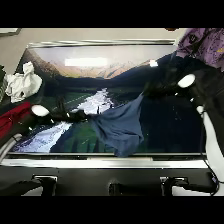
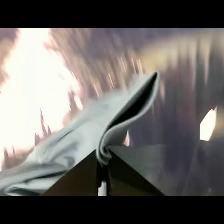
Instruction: Fold the clothes and pants, and hang the long-sleeved shirts on hangers.
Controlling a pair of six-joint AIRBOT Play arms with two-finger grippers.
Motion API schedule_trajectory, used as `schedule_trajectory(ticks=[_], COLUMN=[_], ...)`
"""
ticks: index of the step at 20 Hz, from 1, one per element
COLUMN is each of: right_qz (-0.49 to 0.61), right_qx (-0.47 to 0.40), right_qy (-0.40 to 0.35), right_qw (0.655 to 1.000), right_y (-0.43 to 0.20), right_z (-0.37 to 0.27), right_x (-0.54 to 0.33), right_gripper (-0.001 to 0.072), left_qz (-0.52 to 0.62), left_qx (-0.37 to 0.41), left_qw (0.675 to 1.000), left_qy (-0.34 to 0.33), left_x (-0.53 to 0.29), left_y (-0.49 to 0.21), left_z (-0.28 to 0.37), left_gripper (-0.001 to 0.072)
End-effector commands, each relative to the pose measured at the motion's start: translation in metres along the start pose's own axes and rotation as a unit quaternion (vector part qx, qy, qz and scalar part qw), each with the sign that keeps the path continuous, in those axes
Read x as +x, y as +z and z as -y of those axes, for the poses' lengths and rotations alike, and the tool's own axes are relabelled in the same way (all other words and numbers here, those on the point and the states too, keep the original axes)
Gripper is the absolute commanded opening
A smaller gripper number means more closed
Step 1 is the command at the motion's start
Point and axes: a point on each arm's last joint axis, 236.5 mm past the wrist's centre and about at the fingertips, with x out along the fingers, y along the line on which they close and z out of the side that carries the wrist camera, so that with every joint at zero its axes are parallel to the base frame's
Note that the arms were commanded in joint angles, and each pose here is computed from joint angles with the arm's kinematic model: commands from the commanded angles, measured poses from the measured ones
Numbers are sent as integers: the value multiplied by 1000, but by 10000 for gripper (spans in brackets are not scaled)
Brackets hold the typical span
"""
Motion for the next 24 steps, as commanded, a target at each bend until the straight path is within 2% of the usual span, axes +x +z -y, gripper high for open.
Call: schedule_trajectory(ticks=[1,3,5,8,10,12,15,19,21,24], right_qz=[143,251,347,447,482,513,556,572,549,456], right_qx=[-117,-188,-239,-279,-296,-312,-322,-280,-230,-151], right_qy=[-19,-26,-22,5,13,22,37,55,45,36], right_qw=[983,949,907,850,825,799,765,769,802,876], right_y=[82,121,131,100,64,26,-13,9,53,126], right_z=[-55,-110,-163,-221,-241,-257,-273,-270,-249,-203], right_x=[-97,-186,-278,-386,-437,-481,-528,-528,-490,-374], right_gripper=[30,30,30,31,31,31,31,31,31,31], left_qz=[118,213,302,403,442,457,448,444,431,370], left_qx=[113,190,261,327,350,355,351,335,303,262], left_qw=[986,954,910,850,823,814,821,830,849,890], left_qy=[40,87,110,83,68,58,50,31,27,45], left_x=[-95,-182,-266,-360,-401,-424,-438,-438,-420,-360], left_y=[101,152,174,159,134,103,64,56,73,112], left_z=[57,103,162,248,280,294,300,303,290,250], left_gripper=[21,21,22,22,22,23,23,23,23,23])
